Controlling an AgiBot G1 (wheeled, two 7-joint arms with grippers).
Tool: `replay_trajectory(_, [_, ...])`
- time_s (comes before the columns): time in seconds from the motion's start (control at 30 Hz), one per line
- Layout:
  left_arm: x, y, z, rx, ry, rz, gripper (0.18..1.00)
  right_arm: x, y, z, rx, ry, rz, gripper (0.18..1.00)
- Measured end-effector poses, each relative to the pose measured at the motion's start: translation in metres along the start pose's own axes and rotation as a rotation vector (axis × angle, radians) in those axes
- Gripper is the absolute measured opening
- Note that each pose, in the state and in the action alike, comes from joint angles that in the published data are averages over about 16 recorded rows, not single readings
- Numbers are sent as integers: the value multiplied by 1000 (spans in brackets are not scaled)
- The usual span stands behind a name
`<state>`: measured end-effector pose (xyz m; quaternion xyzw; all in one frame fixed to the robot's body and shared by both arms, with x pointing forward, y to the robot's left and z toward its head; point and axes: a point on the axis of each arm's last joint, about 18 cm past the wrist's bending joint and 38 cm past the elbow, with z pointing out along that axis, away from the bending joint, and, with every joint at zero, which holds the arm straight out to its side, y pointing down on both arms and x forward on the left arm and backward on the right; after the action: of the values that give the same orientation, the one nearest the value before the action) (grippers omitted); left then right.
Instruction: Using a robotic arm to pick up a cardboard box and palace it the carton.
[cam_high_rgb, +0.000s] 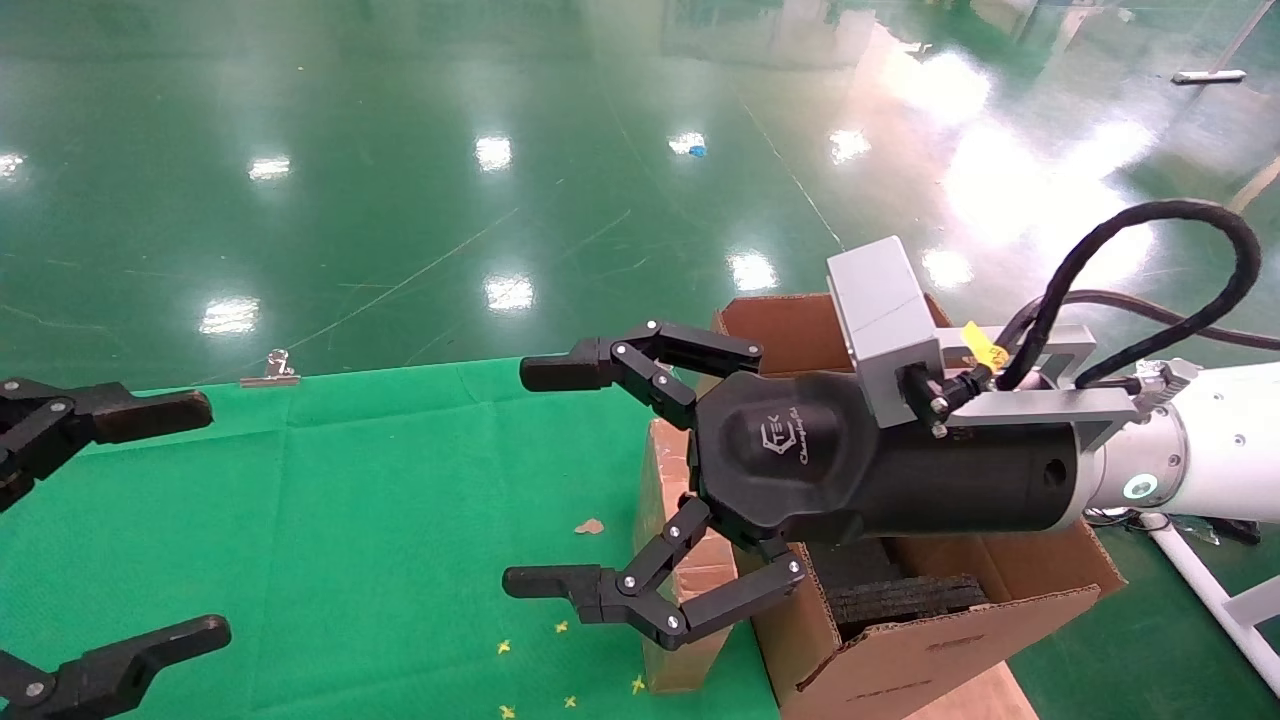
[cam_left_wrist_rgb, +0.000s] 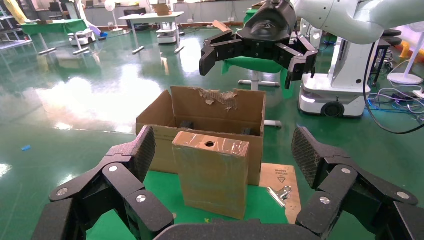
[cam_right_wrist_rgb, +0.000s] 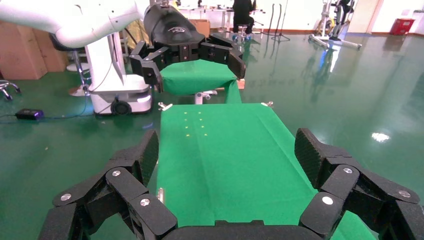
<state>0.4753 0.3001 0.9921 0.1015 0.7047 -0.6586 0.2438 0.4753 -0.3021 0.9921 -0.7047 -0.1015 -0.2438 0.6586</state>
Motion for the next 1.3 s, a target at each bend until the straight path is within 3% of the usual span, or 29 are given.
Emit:
replay_trajectory(0.5, [0,0,0,0,0,0,1001,-1,0,2,-7,-7,-5,1000])
replay_trajectory(0.77, [0,0,0,0,0,0,1001,-2,8,12,-75,-34,-5,1000])
replay_trajectory(1.0, [0,0,0,0,0,0,1001,3,31,29,-254,-66,19,1000])
replay_trajectory(1.3, [0,0,0,0,0,0,1001,31,49,52,-615,-80,2,1000])
